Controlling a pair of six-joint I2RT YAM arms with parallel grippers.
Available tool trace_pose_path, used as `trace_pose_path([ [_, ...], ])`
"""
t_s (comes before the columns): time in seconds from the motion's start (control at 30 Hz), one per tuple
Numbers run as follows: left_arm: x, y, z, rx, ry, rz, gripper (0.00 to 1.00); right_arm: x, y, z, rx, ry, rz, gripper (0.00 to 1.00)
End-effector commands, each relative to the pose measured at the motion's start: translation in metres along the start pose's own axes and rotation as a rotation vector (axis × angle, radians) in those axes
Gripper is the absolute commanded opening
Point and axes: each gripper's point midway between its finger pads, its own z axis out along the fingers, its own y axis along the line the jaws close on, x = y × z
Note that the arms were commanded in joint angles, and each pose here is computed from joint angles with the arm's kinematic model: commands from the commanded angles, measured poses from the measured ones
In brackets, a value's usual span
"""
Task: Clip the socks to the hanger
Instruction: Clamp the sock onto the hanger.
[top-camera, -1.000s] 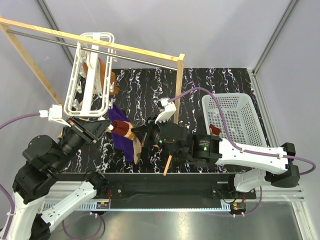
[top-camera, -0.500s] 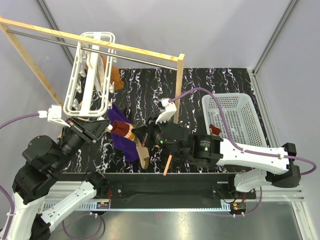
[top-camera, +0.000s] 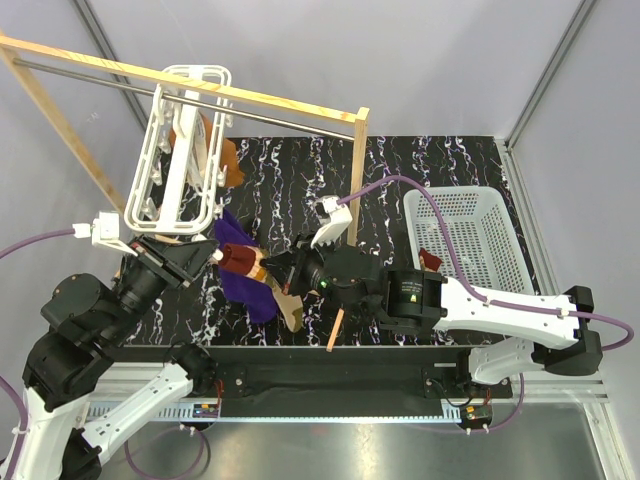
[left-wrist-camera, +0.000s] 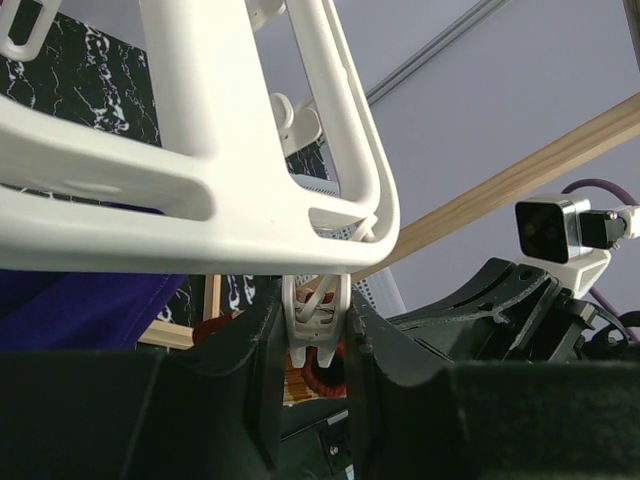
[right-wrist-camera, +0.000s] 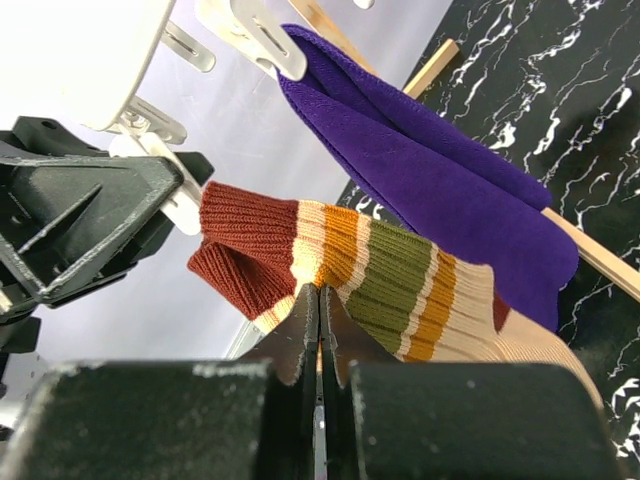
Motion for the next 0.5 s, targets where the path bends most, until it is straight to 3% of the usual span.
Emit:
trace_pose_path([
  [0.0,-0.006,-0.005,0.001,0.017,-0.024,-0.008,0.0,-0.013,0.022,-0.006,-0.073,-0.033,0.049,0.0],
  [0.47,-0.002,-0.009,0.004,0.043,-0.019,-0.03,0.0,-0.014,0.035,-0.002,-0.12,-0.03,0.066,0.0],
])
